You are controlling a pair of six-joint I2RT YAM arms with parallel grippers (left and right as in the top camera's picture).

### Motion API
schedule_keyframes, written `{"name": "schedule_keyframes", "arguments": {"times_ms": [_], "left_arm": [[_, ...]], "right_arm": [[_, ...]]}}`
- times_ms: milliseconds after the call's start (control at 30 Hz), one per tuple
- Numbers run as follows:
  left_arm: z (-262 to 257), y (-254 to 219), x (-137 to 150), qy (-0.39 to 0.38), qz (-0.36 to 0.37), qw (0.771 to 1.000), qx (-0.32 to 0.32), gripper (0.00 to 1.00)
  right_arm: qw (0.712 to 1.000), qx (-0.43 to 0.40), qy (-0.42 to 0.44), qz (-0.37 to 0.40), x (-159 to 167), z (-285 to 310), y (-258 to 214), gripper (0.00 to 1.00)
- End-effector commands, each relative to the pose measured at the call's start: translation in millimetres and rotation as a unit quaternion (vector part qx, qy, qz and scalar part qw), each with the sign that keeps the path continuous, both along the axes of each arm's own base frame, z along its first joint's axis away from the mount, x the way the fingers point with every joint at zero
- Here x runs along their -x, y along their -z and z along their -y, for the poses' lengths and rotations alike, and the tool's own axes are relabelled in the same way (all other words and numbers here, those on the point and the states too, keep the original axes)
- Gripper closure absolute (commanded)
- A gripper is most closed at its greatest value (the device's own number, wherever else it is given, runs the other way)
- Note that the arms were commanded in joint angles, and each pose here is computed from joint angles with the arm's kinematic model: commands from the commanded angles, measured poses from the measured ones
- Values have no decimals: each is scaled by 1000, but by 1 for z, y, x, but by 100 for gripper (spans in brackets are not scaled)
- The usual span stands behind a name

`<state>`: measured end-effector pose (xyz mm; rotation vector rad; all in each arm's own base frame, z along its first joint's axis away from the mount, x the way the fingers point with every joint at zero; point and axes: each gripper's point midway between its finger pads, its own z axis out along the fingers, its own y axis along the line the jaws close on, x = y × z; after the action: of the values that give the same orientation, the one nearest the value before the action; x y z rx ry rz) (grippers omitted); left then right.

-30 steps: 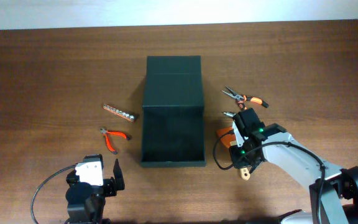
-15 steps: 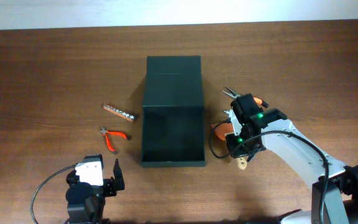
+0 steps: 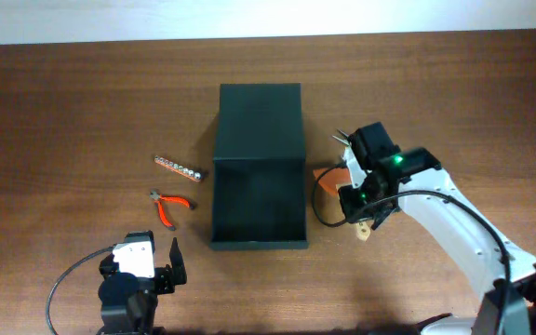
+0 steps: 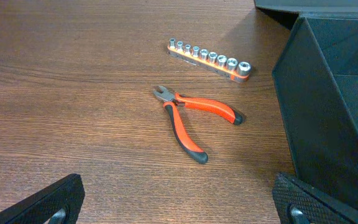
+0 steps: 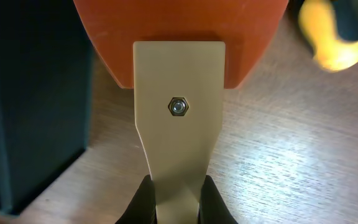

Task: Pack container
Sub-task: 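Carry the scraper over the green box and lower it inside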

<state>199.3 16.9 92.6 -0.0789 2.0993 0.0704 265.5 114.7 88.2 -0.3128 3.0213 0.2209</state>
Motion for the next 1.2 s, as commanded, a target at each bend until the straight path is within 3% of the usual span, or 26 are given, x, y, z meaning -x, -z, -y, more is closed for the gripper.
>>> {"name": "schedule_keyframes", "arguments": {"times_ms": [0, 233, 433, 867, 1167], "left_arm": [[-1, 1, 0, -5, 3, 1000, 4, 1], [-1, 1, 0, -5, 3, 1000, 4, 1], [-1, 1, 0, -5, 3, 1000, 4, 1], [-1, 1, 0, -5, 3, 1000, 4, 1], [-1, 1, 0, -5, 3, 1000, 4, 1]], "right_arm": [[998, -26, -15, 54, -15, -14, -42, 91], [982, -69, -114, 132, -21, -75, -102, 91], [962, -93, -191, 172, -8, -131, -113, 91], [946, -27, -297, 127, -13, -174, -28, 91], [946, -3, -312, 86, -11, -172, 7, 91]]}}
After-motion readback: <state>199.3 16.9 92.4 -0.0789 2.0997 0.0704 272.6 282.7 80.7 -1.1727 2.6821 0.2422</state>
